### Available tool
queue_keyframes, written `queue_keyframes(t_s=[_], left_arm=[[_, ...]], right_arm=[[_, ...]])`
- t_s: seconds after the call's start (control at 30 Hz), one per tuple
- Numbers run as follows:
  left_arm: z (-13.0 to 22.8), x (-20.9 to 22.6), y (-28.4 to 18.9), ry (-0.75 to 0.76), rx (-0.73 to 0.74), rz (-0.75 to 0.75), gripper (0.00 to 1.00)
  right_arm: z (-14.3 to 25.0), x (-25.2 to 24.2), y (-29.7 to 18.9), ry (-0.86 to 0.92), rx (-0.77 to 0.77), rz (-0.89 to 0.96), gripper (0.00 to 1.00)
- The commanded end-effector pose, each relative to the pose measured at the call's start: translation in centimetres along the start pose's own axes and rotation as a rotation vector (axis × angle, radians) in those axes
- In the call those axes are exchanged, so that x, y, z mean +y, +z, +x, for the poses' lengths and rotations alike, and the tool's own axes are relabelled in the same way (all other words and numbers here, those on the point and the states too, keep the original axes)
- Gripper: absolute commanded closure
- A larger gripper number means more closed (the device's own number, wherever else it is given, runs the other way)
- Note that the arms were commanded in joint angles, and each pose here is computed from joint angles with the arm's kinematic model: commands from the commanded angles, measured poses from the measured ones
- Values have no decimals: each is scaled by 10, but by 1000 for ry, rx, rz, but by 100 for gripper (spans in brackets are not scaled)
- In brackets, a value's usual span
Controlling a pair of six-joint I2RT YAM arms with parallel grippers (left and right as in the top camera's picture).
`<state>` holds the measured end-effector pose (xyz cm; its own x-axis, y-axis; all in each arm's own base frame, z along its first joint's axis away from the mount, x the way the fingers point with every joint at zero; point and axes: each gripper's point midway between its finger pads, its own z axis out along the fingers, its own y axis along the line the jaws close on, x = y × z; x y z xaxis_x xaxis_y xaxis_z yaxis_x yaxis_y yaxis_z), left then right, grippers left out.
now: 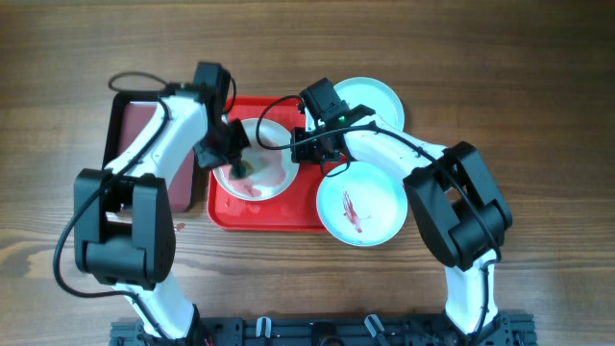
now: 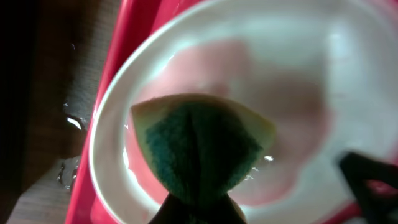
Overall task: Clean dirty plates on tray and stack at the side
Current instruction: 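Scrub the white plate with the sponge while right gripper holds rim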
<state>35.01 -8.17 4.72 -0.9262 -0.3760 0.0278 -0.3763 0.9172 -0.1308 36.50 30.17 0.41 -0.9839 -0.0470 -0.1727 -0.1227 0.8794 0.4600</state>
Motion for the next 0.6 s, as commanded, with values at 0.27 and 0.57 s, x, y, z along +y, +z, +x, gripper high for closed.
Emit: queue_keyframes(t_s=[0.27,0.57], left_arm=[[-18,-16,-29,-3,-52,33,96],[-18,-16,-29,-3,-52,33,96]], right_arm=[[-39,5,4,-216,-154,0,61],[-32,-4,12,-92,-122,17,96]])
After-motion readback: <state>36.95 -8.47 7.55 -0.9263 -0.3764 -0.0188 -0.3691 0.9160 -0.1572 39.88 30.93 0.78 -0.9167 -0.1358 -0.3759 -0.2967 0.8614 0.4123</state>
